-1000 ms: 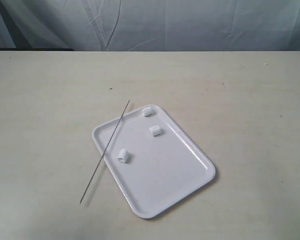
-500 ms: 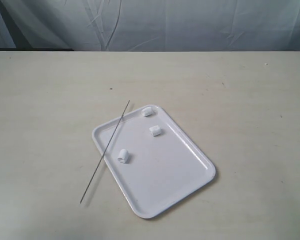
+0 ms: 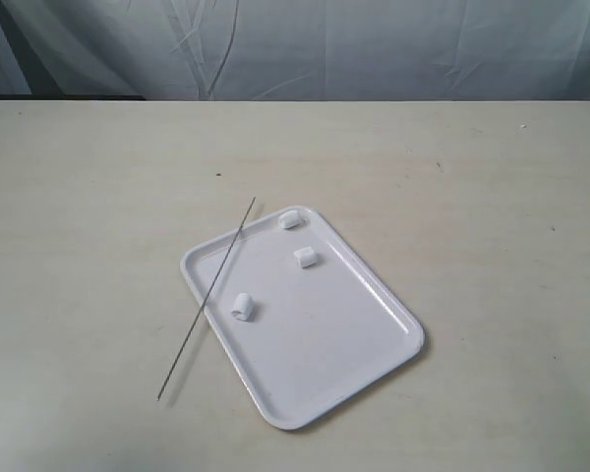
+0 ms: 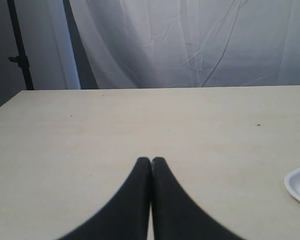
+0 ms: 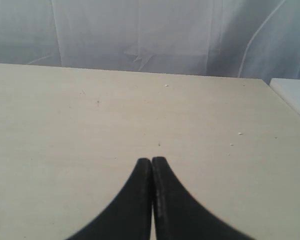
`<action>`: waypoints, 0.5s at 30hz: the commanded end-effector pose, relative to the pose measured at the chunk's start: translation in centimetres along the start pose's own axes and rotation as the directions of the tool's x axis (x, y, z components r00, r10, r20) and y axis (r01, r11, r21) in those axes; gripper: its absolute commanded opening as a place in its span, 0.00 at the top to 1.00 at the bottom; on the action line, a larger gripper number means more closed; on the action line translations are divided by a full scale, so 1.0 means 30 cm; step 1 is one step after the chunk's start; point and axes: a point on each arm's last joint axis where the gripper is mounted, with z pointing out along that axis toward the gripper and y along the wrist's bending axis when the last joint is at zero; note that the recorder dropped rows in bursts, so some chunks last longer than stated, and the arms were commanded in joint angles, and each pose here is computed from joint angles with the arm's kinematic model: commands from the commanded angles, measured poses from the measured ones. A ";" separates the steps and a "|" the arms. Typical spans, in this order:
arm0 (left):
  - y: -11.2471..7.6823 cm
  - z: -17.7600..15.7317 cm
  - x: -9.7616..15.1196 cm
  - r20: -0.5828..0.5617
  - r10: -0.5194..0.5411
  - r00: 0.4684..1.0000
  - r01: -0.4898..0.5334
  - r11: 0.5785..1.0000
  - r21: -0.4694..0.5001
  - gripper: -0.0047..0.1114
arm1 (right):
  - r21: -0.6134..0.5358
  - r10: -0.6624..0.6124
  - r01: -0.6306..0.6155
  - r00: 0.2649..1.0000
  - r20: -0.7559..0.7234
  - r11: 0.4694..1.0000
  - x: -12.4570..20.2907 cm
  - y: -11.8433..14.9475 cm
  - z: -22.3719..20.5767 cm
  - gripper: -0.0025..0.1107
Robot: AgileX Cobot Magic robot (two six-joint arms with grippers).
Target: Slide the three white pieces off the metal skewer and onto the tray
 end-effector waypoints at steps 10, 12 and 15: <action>0.000 0.000 0.004 0.000 -0.003 1.000 0.003 1.000 -0.001 0.96 | 0.003 0.182 -0.182 0.983 -0.015 0.983 0.006 0.001 -0.001 0.98; 0.000 0.000 0.004 0.000 -0.033 0.999 0.033 0.999 -0.001 0.96 | 0.002 0.131 -0.131 0.991 -0.015 0.991 0.006 0.001 -0.001 0.98; 0.000 0.000 0.004 -0.002 -0.047 0.999 0.047 0.999 -0.001 0.96 | 0.002 0.122 -0.122 0.992 -0.015 0.993 0.006 0.001 -0.001 0.98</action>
